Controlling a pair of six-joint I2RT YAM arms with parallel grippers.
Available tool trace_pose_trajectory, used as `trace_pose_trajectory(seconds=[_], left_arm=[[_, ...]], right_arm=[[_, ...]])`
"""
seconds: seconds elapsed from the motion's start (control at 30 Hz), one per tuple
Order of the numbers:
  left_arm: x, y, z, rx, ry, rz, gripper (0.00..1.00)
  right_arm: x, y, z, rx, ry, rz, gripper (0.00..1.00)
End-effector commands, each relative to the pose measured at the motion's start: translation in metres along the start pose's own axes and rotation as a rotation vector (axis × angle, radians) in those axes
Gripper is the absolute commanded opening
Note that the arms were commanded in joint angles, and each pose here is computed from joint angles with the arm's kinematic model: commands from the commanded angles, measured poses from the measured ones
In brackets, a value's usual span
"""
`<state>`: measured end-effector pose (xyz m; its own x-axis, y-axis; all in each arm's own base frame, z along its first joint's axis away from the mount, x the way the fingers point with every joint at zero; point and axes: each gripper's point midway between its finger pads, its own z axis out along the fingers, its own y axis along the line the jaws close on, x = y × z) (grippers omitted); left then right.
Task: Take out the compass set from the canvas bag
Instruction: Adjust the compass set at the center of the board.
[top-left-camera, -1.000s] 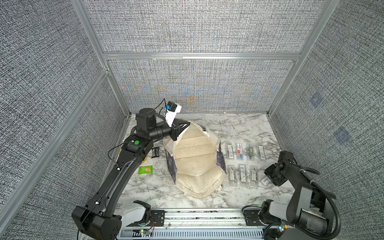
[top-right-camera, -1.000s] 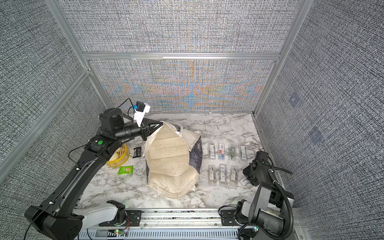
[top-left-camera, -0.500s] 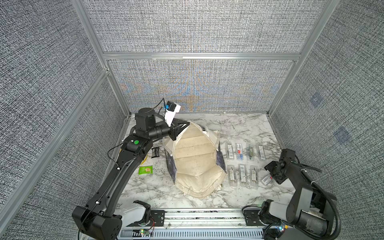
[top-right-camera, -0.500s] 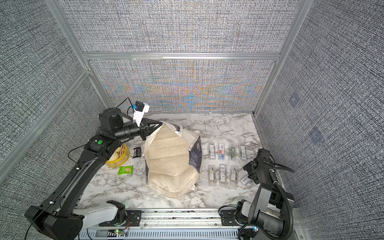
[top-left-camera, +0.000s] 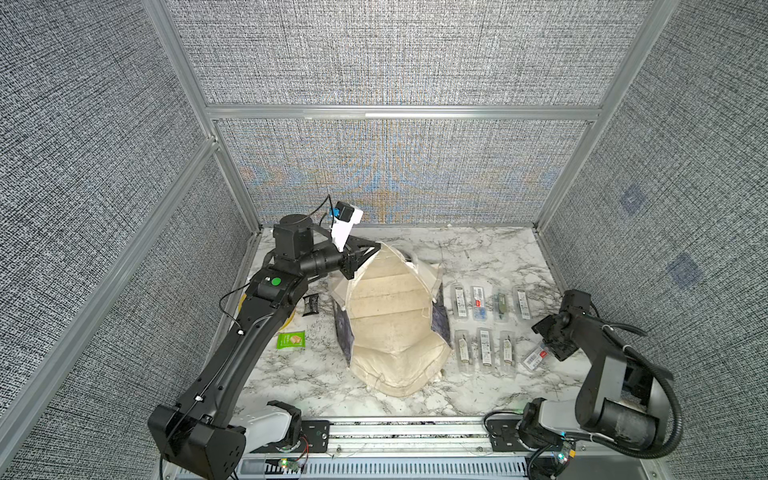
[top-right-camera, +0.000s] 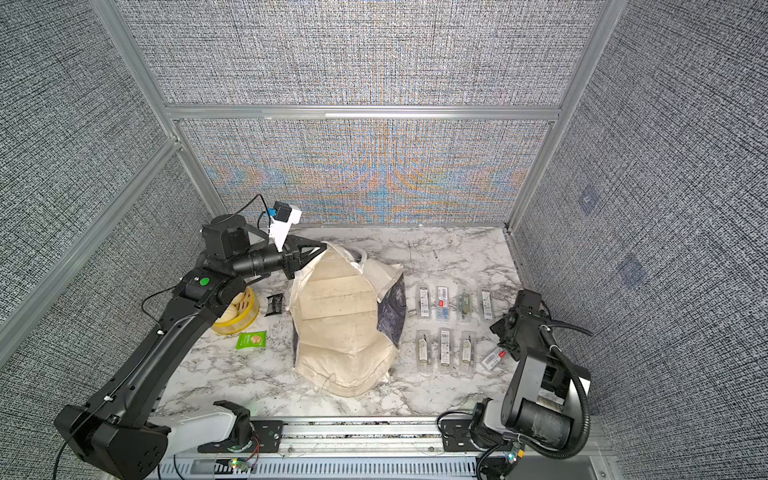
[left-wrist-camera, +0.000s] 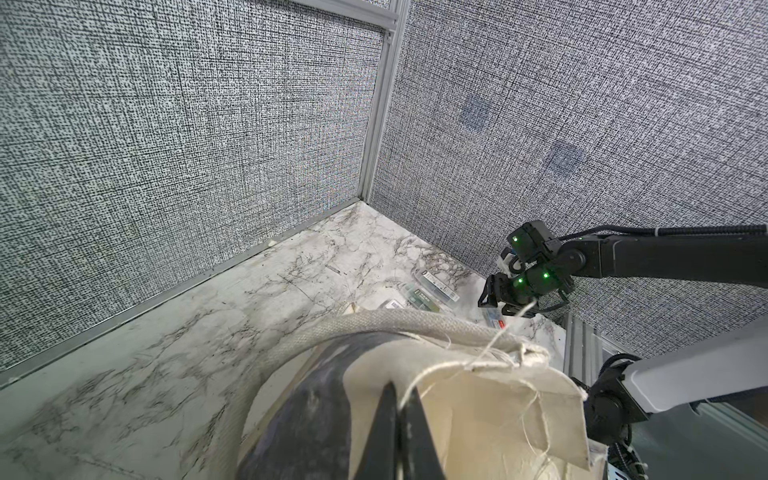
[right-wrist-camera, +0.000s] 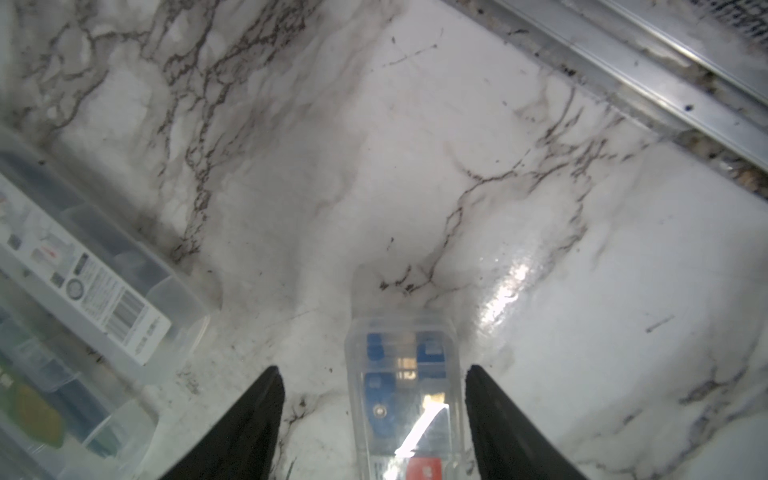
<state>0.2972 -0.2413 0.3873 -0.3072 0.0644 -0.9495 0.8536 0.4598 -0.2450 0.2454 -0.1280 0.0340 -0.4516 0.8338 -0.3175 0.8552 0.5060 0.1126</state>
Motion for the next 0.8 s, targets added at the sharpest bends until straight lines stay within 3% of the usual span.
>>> trace_pose_trajectory(seconds=[0.0,0.4,0.77], left_arm=[[-0.011,-0.002,-0.001,0.004,-0.035,0.047,0.0],[-0.009,-0.002,-0.003,-0.005,-0.022,0.058,0.0],[-0.014,-0.002,-0.01,-0.019,-0.047,0.062,0.0]], right_arm=[[0.007,-0.011,0.003,0.063,0.034,0.027,0.7],[0.007,0.014,0.009,0.038,0.078,-0.095,0.52],[0.004,0.022,0.005,0.016,-0.019,-0.301,0.43]])
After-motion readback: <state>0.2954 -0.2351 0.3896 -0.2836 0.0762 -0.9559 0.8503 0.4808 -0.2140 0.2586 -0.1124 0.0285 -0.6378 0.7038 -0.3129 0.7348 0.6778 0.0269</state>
